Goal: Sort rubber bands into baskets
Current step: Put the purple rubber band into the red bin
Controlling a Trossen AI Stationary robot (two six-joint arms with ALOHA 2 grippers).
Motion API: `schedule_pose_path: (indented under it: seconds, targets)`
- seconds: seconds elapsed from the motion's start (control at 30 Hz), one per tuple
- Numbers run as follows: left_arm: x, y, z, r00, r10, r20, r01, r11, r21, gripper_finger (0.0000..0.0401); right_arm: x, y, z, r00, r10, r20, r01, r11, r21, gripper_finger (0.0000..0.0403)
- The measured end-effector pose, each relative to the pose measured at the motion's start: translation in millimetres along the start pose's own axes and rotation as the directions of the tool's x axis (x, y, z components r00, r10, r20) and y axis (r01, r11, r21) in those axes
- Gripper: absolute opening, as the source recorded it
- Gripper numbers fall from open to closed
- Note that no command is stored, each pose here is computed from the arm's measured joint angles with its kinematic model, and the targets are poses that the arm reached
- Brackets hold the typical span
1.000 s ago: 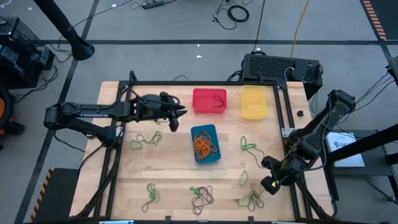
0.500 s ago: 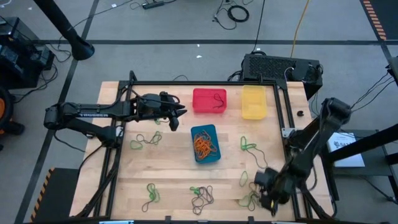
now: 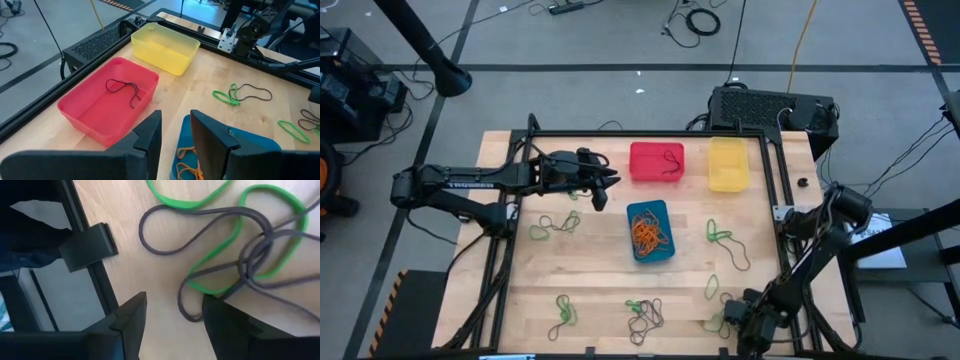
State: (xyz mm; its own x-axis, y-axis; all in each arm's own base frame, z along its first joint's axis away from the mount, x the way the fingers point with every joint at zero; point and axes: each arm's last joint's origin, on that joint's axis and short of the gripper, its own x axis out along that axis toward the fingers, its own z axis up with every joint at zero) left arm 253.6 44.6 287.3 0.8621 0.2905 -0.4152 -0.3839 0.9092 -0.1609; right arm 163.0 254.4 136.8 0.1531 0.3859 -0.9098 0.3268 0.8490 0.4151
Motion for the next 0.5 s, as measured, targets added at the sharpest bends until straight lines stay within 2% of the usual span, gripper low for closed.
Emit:
schedule_pose_path:
  seconds: [0.2, 0.27, 0.4, 0.5]
  targets:
    - [0, 0, 0, 1.0, 0.0, 0.0, 0.0, 1.0, 0.001, 0.0109, 11, -2, 0, 1.0, -0.029, -0.006, 0.029, 0.997, 0.074, 0.0159]
    - [0, 0, 0, 1.0, 0.0, 0.0, 0.0, 1.0, 0.001, 0.0109, 12, -4, 0, 0.999, -0.05, -0.006, 0.05, 0.994, 0.099, 0.0125]
    - [0, 0, 0, 1.0, 0.001, -0.004, -0.001, 1.0, 0.003, 0.0109, 10, -8, -1, 0.996, -0.086, -0.011, 0.087, 0.991, 0.101, 0.0022]
    - [0, 0, 0, 1.0, 0.001, -0.005, -0.001, 1.0, 0.024, 0.0109, -2, -8, -1, 0.997, -0.083, -0.01, 0.083, 0.992, 0.096, 0.0011]
